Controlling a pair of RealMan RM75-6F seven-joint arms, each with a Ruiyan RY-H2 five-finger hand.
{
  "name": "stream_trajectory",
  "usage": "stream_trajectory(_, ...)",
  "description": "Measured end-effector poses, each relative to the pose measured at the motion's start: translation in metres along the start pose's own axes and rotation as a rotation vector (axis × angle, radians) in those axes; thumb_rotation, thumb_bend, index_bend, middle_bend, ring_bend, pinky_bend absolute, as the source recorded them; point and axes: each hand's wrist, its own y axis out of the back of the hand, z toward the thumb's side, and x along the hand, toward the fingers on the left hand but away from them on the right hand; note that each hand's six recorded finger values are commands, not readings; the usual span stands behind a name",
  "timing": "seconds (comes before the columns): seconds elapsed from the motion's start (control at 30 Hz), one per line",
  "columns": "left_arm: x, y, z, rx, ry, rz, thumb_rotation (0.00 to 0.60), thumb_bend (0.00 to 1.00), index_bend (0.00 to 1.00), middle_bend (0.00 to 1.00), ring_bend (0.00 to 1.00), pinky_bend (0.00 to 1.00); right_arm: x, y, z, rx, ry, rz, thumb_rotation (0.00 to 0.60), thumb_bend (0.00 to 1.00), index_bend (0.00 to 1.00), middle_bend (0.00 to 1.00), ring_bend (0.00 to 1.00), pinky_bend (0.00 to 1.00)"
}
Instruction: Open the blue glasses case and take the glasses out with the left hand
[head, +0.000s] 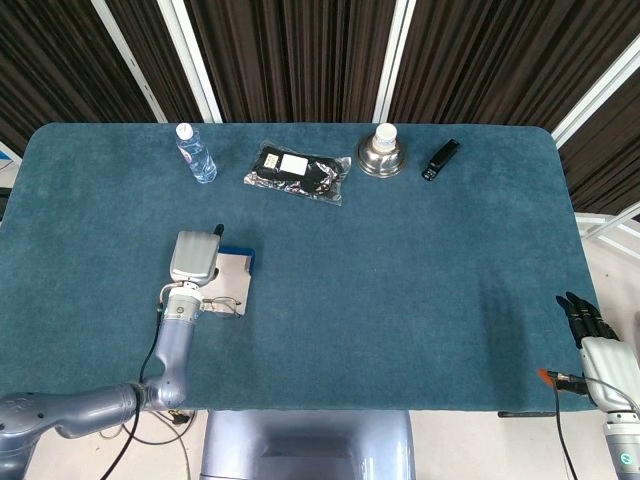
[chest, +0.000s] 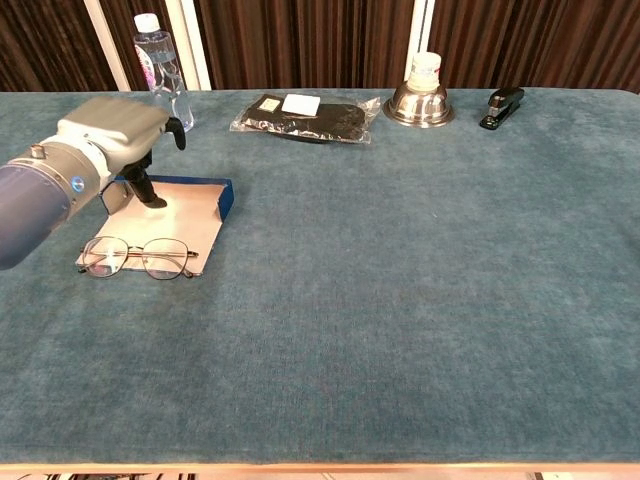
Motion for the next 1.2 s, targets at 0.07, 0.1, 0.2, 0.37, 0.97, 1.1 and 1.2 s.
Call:
stream_trajectory(0.07, -0.003, 0.006, -0.002, -0.025, -0.005, 0.012, 0.600, 0.13, 0.34, 1.00, 0.98, 1.00, 0.000, 0.000, 0.000, 0.000, 0.001, -0.001, 0.600, 0.12, 0.00, 0.00, 0.00, 0.21)
stream_trajectory(0.1, -0.006, 0.010, -0.003, -0.045, -0.010, 0.019, 0.600, 0.13, 0.36, 1.00, 0.99, 1.00, 0.000, 0.000, 0.000, 0.000, 0.002, -0.001, 0.600, 0.12, 0.00, 0.00, 0.00, 0.21)
stream_trajectory(0.2, -0.017, 0.020, -0.005, -0.100, -0.026, 0.032, 0.600, 0.17, 0.41, 1.00, 1.00, 1.00, 0.000, 0.000, 0.001, 0.000, 0.004, -0.002, 0.600, 0.12, 0.00, 0.00, 0.00, 0.21)
stream_trajectory(0.37, -0.045, 0.029, -0.013, -0.160, -0.063, 0.020, 0.600, 0.22, 0.47, 1.00, 1.00, 1.00, 0.001, 0.000, 0.002, 0.002, 0.008, -0.001, 0.600, 0.12, 0.00, 0.00, 0.00, 0.21)
stream_trajectory(0.97, -0.091, -0.010, -0.025, -0.192, -0.030, -0.236, 0.600, 0.34, 0.50, 1.00, 1.00, 1.00, 0.001, 0.000, 0.001, -0.004, 0.007, 0.000, 0.600, 0.12, 0.00, 0.00, 0.00, 0.21)
stream_trajectory(1.1, -0.086, -0.017, -0.020, -0.196, -0.014, -0.254, 0.600, 0.35, 0.50, 1.00, 1.00, 1.00, 0.001, 0.000, 0.001, -0.005, 0.007, 0.001, 0.600, 0.12, 0.00, 0.00, 0.00, 0.21)
stream_trajectory(1.2, -0.083, -0.019, -0.016, -0.196, -0.008, -0.257, 0.600, 0.36, 0.50, 1.00, 1.00, 1.00, 0.001, 0.000, 0.001, -0.007, 0.007, 0.002, 0.600, 0.12, 0.00, 0.00, 0.00, 0.21)
